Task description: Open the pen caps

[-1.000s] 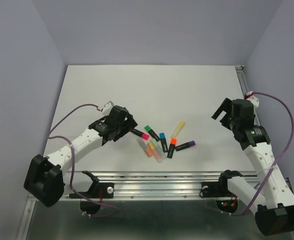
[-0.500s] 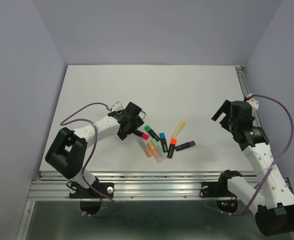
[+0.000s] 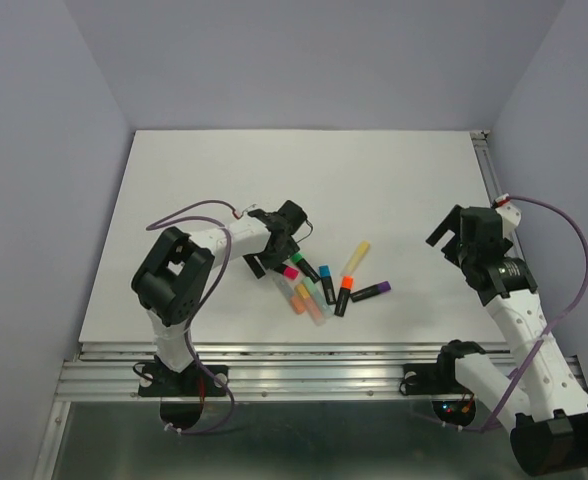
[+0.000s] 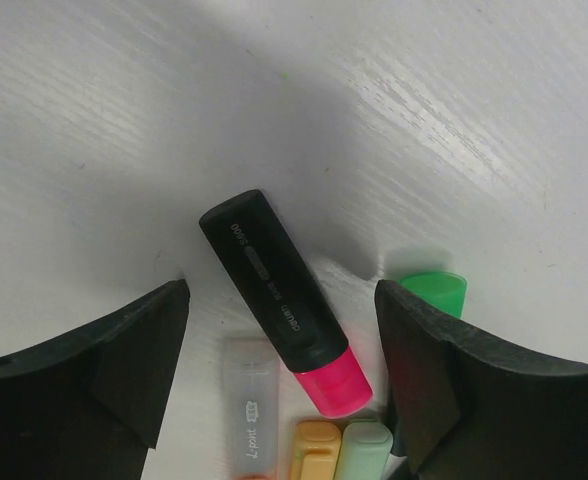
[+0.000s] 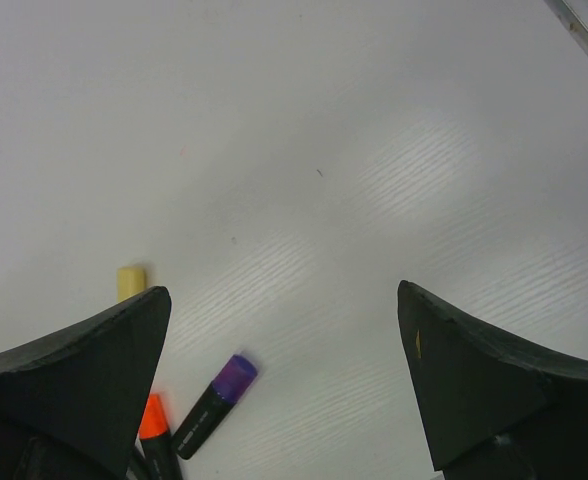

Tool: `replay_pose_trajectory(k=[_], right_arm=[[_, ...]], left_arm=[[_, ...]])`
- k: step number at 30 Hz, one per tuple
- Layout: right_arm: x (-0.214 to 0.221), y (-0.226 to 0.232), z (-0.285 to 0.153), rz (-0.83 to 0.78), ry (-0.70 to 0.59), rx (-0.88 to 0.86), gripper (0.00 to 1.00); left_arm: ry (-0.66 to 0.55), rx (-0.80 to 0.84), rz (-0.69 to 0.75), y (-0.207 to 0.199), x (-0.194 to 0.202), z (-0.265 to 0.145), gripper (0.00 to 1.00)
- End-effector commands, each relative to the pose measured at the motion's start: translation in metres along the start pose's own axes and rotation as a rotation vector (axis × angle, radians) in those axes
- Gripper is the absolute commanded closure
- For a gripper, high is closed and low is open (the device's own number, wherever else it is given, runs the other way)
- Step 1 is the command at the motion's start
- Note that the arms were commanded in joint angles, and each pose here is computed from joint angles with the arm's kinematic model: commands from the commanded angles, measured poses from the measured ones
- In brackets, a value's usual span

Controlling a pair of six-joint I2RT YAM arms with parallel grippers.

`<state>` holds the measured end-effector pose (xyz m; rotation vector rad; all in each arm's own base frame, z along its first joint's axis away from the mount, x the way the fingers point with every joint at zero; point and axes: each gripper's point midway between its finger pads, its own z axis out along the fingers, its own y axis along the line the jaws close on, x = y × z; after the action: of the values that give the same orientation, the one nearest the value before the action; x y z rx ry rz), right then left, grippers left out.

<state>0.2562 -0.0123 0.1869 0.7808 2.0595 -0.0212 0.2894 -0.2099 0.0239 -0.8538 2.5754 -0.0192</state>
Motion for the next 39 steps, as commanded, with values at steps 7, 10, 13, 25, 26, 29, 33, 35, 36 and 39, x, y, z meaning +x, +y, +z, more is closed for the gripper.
replay_pose_trajectory(k=[7,10,13,25,26,29,33,35,36,39], right_arm=[[-0.004,-0.003,-0.003,0.019,-0.021,0.006,0.00],[-0.005,-0.002,-0.005,0.023,-0.030,-0.004,0.00],[-0.006,-0.002,-0.007,0.025,-0.036,-0.011,0.00],[-0.002,0.009,-0.007,0.012,-0.014,-0.075,0.00],[-0.001,0.012,-0.008,-0.007,-0.011,-0.100,0.00],[0.005,0.031,-0.013,-0.022,0.019,-0.221,0.00],[0.021,0.073,-0.032,-0.057,0.107,-0.485,0.00],[0.033,0.101,-0.055,-0.085,0.187,-0.689,0.00],[0.040,0.108,-0.065,-0.088,0.233,-0.754,0.00],[0.054,0.139,-0.099,-0.083,0.380,-1.016,0.00]], left_arm=[[0.013,-0.180,0.046,0.024,0.014,0.009,0.25],[0.018,-0.177,0.039,0.026,0.016,0.013,0.32],[0.027,-0.158,0.045,0.022,0.019,0.016,0.41],[-0.006,-0.061,-0.028,0.014,0.013,0.013,1.00],[-0.015,-0.047,-0.033,0.010,0.009,0.012,1.00],[-0.051,0.015,-0.035,-0.009,-0.005,-0.002,1.00],[-0.158,0.143,-0.071,-0.029,-0.041,-0.049,1.00],[-0.230,0.232,-0.096,-0.030,-0.058,-0.083,1.00],[-0.246,0.223,-0.088,-0.027,-0.059,-0.079,1.00],[-0.328,0.371,-0.099,-0.020,-0.074,-0.125,1.00]])
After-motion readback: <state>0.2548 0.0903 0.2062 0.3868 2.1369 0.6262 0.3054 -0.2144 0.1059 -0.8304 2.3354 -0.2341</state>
